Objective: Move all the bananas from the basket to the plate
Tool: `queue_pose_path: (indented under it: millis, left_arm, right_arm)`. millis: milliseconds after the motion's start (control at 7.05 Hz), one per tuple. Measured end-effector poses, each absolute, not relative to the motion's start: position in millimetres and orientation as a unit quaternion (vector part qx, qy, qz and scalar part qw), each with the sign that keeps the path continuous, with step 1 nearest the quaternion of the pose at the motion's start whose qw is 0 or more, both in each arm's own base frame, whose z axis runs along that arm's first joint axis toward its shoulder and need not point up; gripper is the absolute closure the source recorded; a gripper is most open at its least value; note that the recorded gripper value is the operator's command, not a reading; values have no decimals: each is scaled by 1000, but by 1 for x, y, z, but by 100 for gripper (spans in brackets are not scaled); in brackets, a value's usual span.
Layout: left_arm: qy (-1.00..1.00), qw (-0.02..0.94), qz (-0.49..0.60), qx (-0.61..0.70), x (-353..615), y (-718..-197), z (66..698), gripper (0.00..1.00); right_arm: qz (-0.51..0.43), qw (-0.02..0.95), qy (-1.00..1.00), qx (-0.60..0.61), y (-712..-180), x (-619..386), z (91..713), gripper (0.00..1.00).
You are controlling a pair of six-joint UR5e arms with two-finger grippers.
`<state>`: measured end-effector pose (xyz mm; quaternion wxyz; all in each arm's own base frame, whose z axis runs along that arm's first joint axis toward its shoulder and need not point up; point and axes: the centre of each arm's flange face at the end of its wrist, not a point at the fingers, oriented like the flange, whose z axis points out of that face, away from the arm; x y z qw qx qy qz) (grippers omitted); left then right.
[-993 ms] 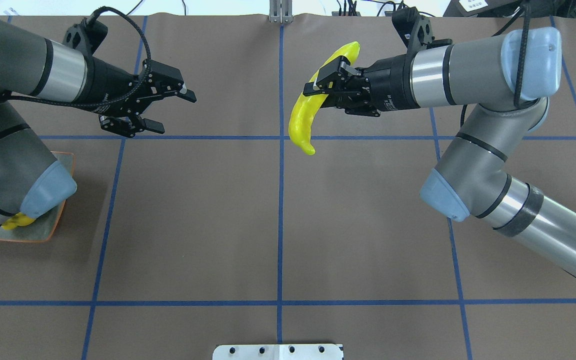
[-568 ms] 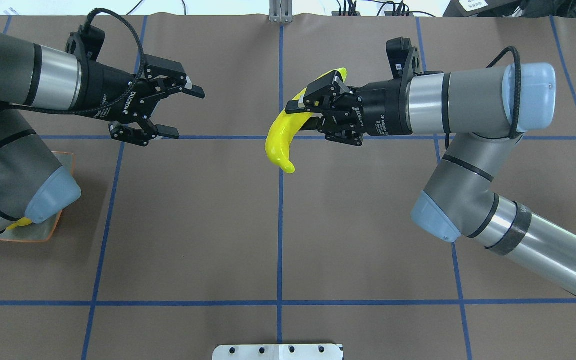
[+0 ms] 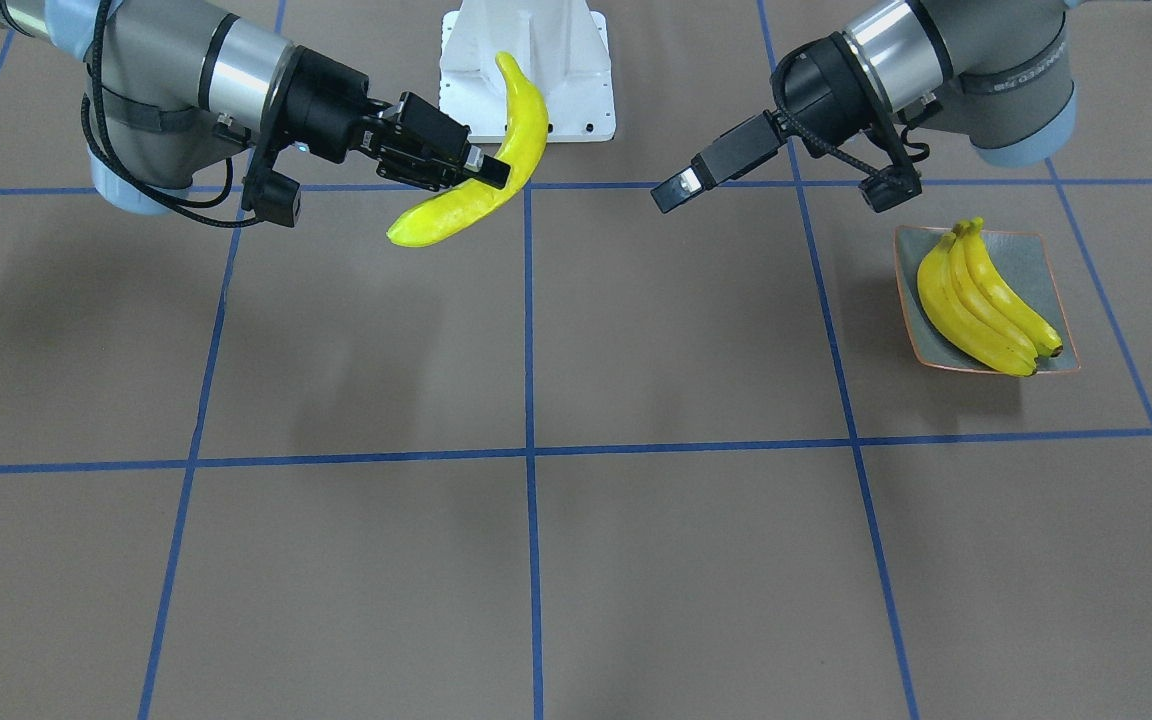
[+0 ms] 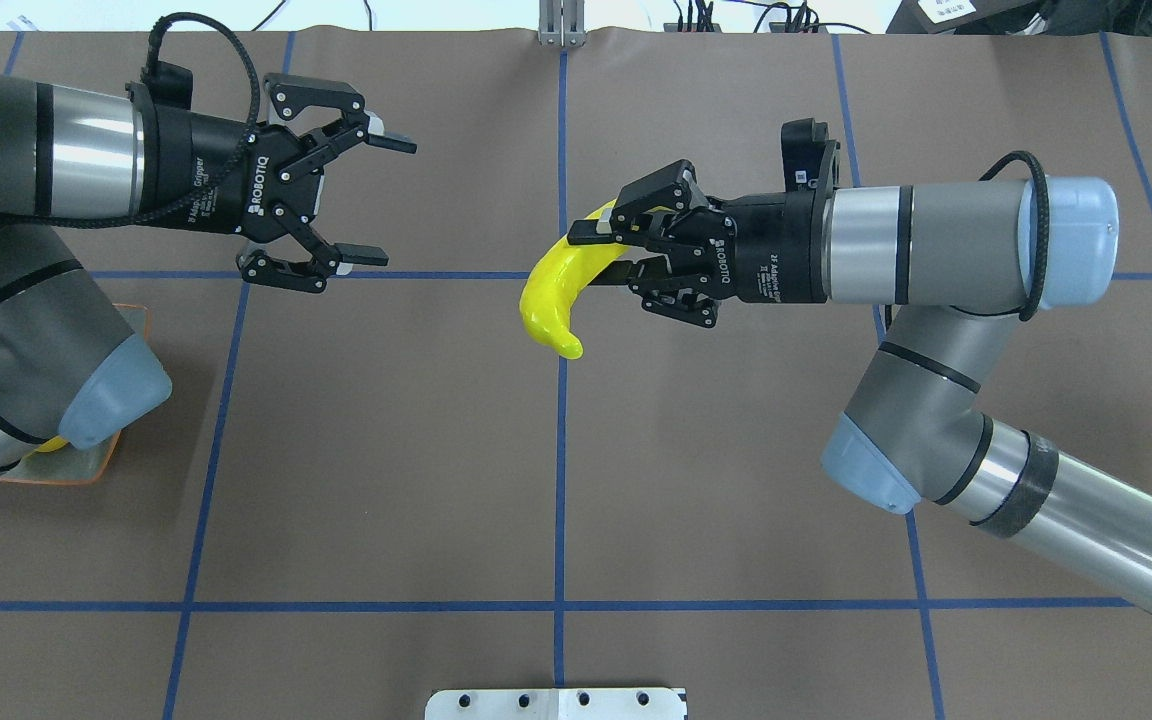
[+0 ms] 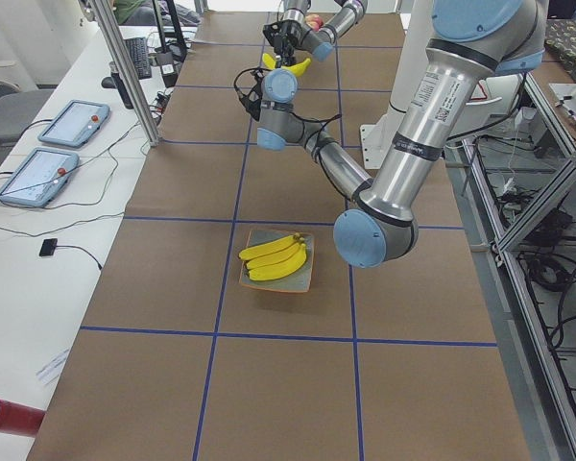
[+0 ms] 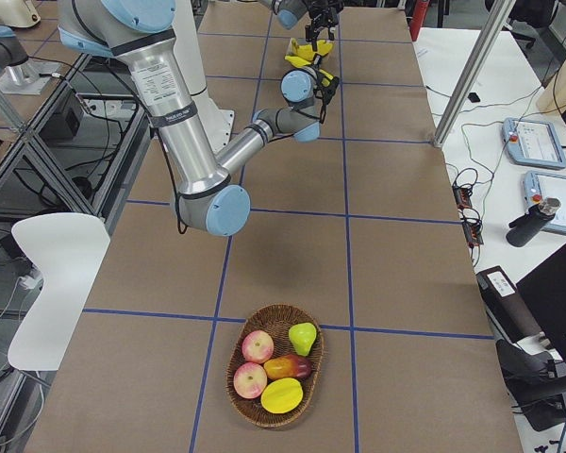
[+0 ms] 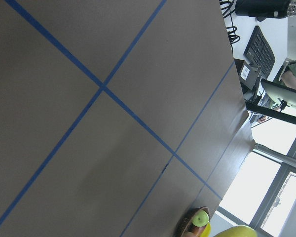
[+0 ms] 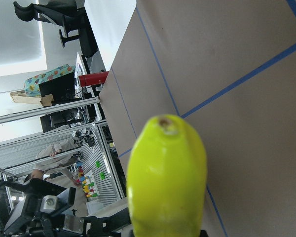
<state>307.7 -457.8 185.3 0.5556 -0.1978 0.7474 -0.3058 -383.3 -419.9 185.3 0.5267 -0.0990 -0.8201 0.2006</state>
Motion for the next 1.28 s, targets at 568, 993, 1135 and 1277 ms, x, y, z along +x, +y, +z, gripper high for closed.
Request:
queue_pose_path:
  millis: [568,993,1135,1277]
  left_arm:
    - [763,479,-351,-256,326,-431,165,0]
    - [759,471,-352,-279,346,-411,161,0]
    - [760,467,-352,-284,356,-402,158,0]
    - [762,463,-351,-287,362,-394,155,0]
  right_arm:
    - [232,490,-834,-102,-413,-389,183,100]
    - [250,474,-838,-105,-415,-387,179,100]
    - [254,471,-838,-105,-416,-386,179,100]
    - [256,469,-838,-105,-416,-386,179,100]
